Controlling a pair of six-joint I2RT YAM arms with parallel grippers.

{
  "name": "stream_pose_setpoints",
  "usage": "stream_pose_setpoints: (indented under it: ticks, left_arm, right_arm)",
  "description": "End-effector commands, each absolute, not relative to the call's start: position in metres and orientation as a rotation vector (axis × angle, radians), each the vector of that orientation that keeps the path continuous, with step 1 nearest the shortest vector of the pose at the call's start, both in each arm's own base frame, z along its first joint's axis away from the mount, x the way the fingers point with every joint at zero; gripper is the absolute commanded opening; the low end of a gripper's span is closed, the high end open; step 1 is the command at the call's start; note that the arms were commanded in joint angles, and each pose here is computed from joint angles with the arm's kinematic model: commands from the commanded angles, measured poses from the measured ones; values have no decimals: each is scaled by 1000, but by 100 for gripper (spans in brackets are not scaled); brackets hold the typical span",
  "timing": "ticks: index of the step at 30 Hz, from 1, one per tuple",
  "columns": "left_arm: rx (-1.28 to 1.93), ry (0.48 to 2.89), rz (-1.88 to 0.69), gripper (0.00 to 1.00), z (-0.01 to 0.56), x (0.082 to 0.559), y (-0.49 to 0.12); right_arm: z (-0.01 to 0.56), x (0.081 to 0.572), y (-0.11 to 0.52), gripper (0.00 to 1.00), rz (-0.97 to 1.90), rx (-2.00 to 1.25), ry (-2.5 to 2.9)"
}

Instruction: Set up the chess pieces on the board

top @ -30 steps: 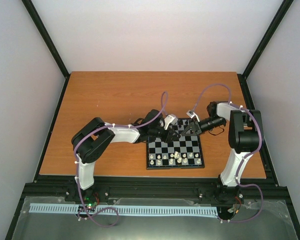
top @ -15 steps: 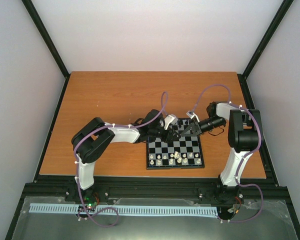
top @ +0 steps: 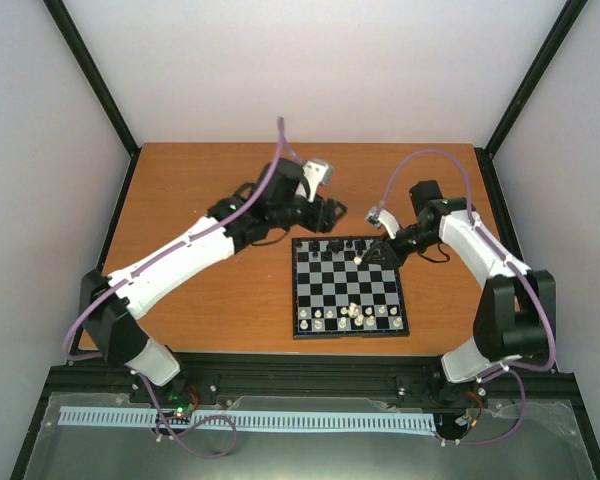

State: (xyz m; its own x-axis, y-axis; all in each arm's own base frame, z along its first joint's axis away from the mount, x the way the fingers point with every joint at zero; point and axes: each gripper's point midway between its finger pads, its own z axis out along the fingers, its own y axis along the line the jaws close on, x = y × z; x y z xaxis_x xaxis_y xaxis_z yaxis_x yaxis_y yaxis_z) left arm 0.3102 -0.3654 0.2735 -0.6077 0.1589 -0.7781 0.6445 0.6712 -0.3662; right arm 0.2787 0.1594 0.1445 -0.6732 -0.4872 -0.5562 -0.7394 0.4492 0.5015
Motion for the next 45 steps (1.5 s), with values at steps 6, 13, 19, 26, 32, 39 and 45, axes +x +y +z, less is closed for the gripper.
stream_pose_setpoints:
  ticks: [6,13,19,26,32,39,45]
  left_arm:
    - [241,2238,-300,89,295,367,-226]
    - [143,2208,-165,100,281,368,-185]
    - [115,2177,-113,100,290,366,-171]
    - [114,2157,-120,100,298,362,-169]
    - [115,2148,-125,100,301,361,-168]
    - [118,2146,-137,100,303,359,-169]
    - [117,2146,-137,100,303,359,-168]
  right_arm:
    - [157,227,199,9,574,-1541,2233]
    - [143,194,230,10,394,-1846,2143]
    - [121,168,249,10,285,-2064,2072]
    - [95,158,255,10,154,-2193,2068]
    - [80,153,252,11,103,-2265,2092]
    - [69,151,251,11,86,-2295,2128]
    - [62,150,253,12,88,-2302,2145]
